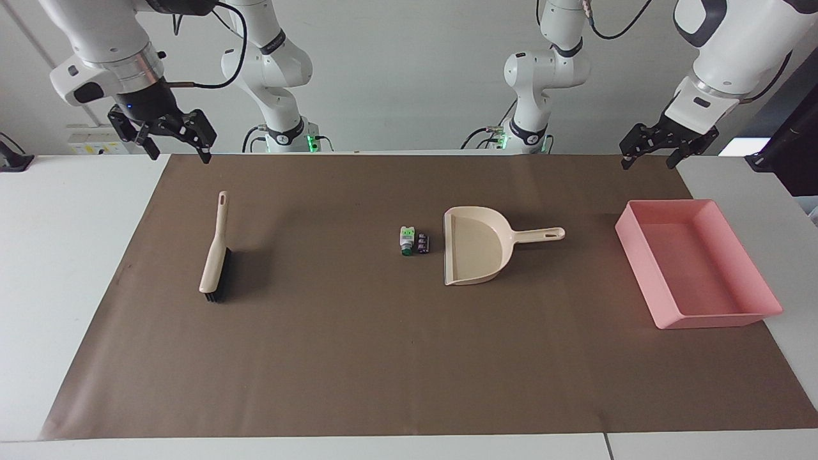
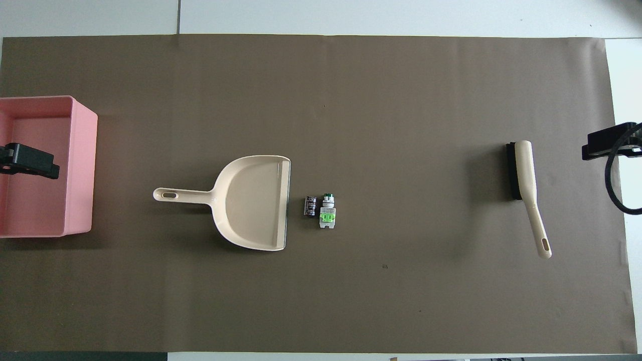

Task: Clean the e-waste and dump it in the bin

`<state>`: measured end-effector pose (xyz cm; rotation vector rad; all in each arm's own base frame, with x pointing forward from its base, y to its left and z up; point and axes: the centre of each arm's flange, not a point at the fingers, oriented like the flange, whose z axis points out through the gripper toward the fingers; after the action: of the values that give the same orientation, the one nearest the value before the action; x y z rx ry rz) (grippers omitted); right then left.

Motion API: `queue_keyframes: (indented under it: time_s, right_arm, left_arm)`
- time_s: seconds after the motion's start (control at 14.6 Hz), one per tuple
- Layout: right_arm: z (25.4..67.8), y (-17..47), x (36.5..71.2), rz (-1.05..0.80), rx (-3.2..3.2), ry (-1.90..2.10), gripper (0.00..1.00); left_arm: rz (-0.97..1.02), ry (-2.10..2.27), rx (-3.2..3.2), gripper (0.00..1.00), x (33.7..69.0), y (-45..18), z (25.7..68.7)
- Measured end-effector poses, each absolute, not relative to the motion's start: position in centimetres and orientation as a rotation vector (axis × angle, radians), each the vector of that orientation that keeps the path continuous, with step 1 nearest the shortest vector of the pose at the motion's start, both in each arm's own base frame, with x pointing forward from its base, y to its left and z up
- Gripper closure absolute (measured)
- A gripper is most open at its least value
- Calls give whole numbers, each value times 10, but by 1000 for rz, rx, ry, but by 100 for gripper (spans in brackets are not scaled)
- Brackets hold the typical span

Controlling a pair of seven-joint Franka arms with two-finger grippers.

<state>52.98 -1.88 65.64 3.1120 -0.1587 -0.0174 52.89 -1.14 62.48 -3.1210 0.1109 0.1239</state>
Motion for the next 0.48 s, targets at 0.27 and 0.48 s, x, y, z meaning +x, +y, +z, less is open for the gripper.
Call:
queue_keyframes:
  time_s: [0.27, 0.48]
  right_arm:
    - [656, -19, 530, -17, 3112, -159, 0]
    - [656, -19, 530, -17, 3112, -159, 0]
  left_arm:
    - [121, 75, -3121, 2, 529, -2, 625]
    - [108, 68, -3121, 2, 530, 0, 625]
